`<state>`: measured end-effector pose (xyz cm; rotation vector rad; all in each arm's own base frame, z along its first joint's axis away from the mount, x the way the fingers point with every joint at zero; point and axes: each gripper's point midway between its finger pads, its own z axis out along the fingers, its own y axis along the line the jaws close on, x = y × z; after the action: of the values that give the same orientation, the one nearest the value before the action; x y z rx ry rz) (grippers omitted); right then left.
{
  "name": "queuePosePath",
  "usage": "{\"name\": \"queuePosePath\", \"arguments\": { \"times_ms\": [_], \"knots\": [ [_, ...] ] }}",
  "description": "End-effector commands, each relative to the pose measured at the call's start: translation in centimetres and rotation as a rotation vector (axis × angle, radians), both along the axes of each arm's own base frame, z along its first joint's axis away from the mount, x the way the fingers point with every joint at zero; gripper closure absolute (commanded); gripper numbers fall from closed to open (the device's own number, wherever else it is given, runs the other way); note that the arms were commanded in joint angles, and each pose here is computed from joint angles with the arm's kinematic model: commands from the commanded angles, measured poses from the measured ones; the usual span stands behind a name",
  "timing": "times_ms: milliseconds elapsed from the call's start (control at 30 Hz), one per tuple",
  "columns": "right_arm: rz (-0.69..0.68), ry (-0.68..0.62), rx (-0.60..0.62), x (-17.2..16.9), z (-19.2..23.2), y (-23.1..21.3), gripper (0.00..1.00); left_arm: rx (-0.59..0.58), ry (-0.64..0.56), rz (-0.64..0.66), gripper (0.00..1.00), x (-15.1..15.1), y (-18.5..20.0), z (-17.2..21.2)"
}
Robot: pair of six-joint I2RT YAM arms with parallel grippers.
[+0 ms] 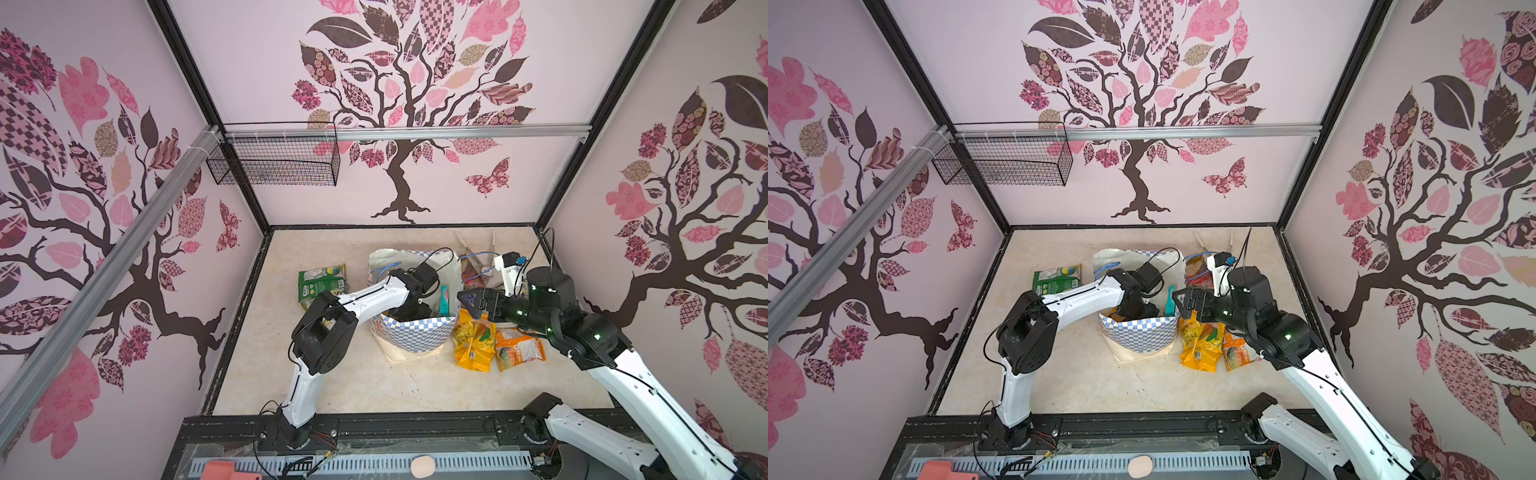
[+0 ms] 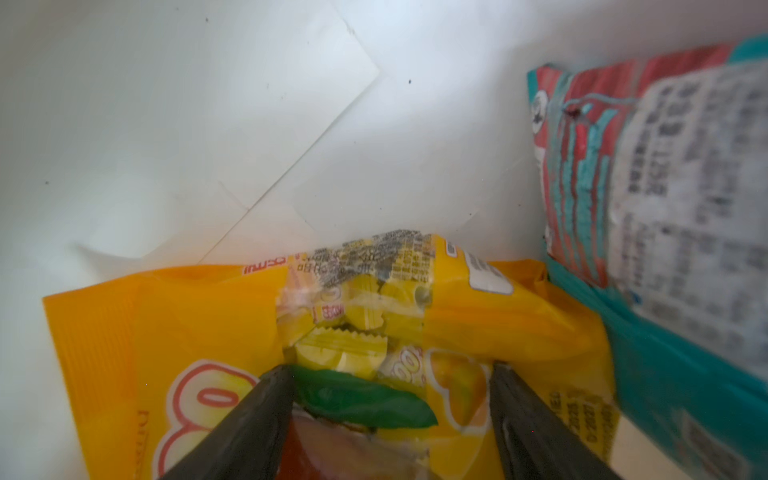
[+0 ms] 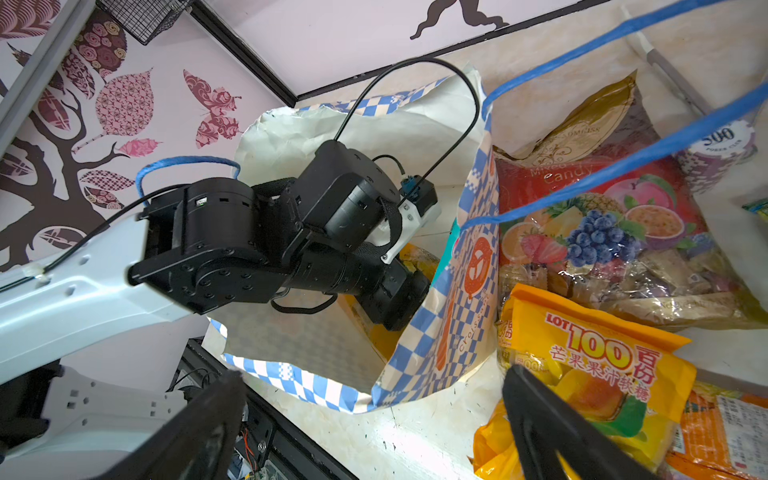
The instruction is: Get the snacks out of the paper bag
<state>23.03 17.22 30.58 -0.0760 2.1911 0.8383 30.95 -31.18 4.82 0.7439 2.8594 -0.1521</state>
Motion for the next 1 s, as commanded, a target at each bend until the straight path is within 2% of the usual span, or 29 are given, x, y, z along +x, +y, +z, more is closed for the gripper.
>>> {"name": "queuePosePath", "arguments": {
  "times_ms": [0, 133, 233, 533, 967],
  "knots": [
    [0.008, -0.023, -0.002, -0.3, 0.9, -0.1, 0.0, 0.096, 0.136, 0.002, 0.26, -2.5, 1.8, -6.0],
    [0.003, -0.023, -0.003, -0.3, 0.9, -0.2, 0.0, 0.101, 0.156, 0.007, 0.41, -2.8, 2.0, -7.0],
    [0.0, -0.026, -0.005, -0.3, 0.9, -0.3, 0.0, 0.09, 0.161, 0.01, 0.59, -2.9, 1.8, -6.9],
    [-0.002, -0.024, -0.002, -0.2, 0.9, -0.2, 0.0, 0.028, 0.128, 0.008, 0.99, -2.9, 1.3, -4.0],
    [-0.002, -0.022, 0.002, -0.3, 0.7, -0.2, 0.0, -0.087, 0.009, -0.01, 1.0, -1.7, 0.1, 2.8]
  ]
}}
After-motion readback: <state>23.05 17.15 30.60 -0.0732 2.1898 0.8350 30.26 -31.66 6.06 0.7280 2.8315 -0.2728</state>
